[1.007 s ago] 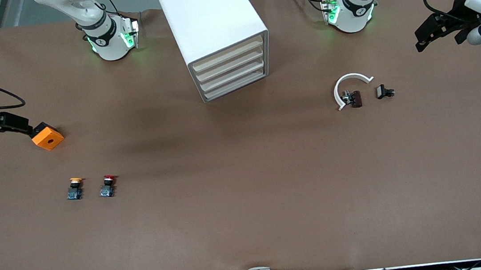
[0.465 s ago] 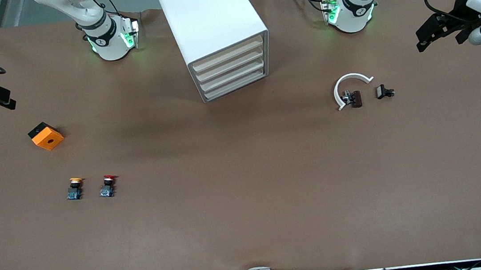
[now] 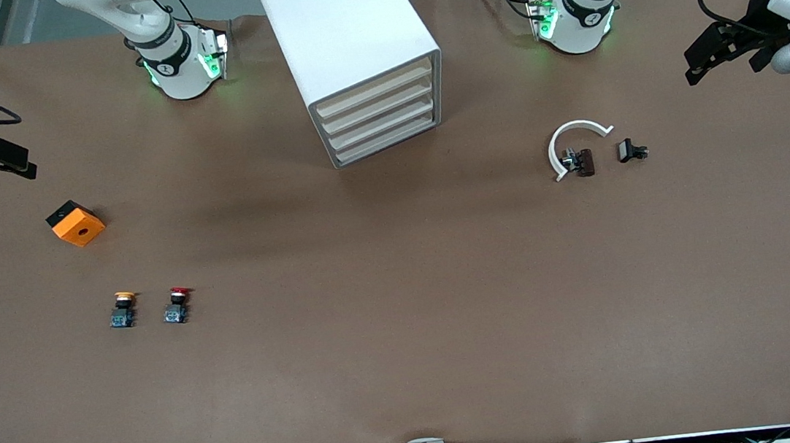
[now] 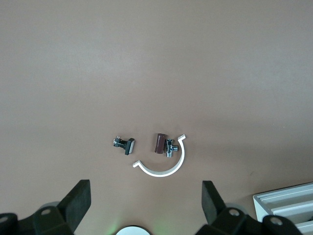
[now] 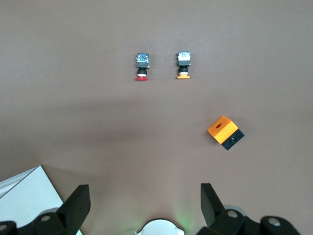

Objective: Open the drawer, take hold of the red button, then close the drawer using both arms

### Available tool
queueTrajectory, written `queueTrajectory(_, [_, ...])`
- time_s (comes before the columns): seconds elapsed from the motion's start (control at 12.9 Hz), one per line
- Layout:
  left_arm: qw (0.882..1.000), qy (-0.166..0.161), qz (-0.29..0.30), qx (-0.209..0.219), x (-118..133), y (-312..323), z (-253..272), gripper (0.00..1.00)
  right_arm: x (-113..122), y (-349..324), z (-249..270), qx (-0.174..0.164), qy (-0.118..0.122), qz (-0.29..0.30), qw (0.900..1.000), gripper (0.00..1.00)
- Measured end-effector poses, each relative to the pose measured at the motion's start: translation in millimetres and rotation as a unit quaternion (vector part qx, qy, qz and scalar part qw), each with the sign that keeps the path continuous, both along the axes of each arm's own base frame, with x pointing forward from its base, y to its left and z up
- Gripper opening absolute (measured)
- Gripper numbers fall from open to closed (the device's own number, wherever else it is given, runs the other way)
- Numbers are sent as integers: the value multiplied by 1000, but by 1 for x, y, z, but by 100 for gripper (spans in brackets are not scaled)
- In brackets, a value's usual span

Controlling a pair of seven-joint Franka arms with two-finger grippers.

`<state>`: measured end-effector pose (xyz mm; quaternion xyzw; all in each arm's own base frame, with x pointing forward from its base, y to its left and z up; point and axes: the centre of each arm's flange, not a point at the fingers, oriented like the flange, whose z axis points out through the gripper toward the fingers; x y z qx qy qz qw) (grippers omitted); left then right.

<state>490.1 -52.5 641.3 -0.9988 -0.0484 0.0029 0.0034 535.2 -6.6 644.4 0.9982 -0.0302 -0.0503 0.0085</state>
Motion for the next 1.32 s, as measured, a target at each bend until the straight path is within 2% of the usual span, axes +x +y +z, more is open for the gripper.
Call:
queueTrajectory(0.31, [1000, -1, 0, 0, 0, 0, 0, 100, -17, 0, 0, 1, -16, 2, 1000, 100])
queueTrajectory(0.77, [1000, 0, -1, 0, 1, -1, 0, 100, -16, 1, 6, 5, -30, 3, 1000, 100])
queueTrajectory(0.93, [1000, 7, -4, 0, 5, -1, 0, 100, -17, -3, 5, 27, -26, -7, 999, 100])
queueTrajectory(1.08, [999, 14, -32, -1, 9, 1, -1, 100, -18, -22, 1, 42, -21, -28, 999, 100])
queueTrajectory(1.32, [999, 16, -38, -2, 13, 9, -1, 100, -19, -21, 1, 45, -20, -27, 998, 100])
